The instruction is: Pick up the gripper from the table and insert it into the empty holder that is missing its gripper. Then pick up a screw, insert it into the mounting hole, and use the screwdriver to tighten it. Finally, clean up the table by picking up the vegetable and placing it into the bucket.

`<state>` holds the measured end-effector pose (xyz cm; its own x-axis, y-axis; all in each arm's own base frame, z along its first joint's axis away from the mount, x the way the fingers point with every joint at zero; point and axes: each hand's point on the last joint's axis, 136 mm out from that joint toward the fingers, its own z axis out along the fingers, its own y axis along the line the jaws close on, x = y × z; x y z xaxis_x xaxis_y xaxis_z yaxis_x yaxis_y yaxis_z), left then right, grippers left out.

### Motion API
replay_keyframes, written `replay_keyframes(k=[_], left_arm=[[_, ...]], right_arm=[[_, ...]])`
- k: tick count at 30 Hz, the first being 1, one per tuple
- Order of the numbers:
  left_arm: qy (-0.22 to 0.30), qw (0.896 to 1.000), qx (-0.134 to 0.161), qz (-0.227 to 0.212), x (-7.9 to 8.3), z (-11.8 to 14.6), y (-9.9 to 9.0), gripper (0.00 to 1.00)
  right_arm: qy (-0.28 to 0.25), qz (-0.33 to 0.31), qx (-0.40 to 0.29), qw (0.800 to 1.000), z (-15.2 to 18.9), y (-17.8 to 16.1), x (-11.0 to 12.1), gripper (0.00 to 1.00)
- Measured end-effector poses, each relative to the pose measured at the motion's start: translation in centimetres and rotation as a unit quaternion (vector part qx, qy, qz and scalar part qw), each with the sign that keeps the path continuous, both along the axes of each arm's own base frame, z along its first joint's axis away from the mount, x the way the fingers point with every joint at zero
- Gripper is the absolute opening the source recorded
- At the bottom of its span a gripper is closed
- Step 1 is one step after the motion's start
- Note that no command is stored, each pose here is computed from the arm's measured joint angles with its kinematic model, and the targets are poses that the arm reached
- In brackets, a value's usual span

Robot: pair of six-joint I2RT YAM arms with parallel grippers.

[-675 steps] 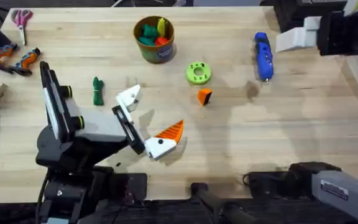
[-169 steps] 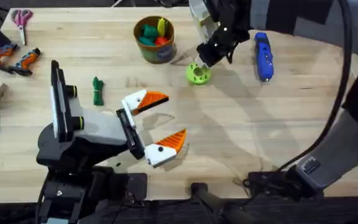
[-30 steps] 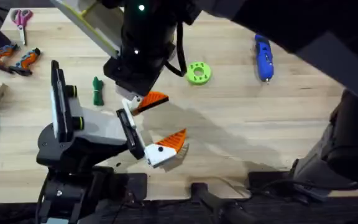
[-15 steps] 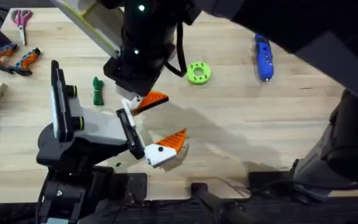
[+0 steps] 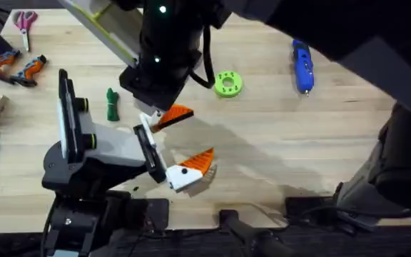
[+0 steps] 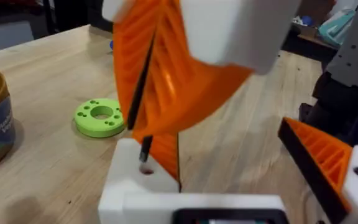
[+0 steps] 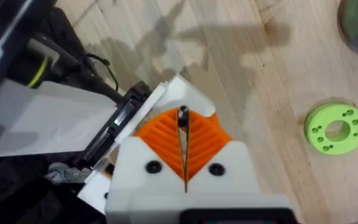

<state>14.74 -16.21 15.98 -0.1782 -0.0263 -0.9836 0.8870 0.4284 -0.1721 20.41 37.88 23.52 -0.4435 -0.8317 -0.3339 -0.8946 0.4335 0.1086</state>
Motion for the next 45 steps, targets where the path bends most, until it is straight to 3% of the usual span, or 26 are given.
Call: replay_keyframes(k=[45], left_arm=[[0.003, 1.0, -0.001, -0.007, -0.23, -0.02, -0.11, 0.985]], right_arm=[[0.005, -0.008, -0.002, 1.0, -0.64, 0.25, 0.6, 0.006]])
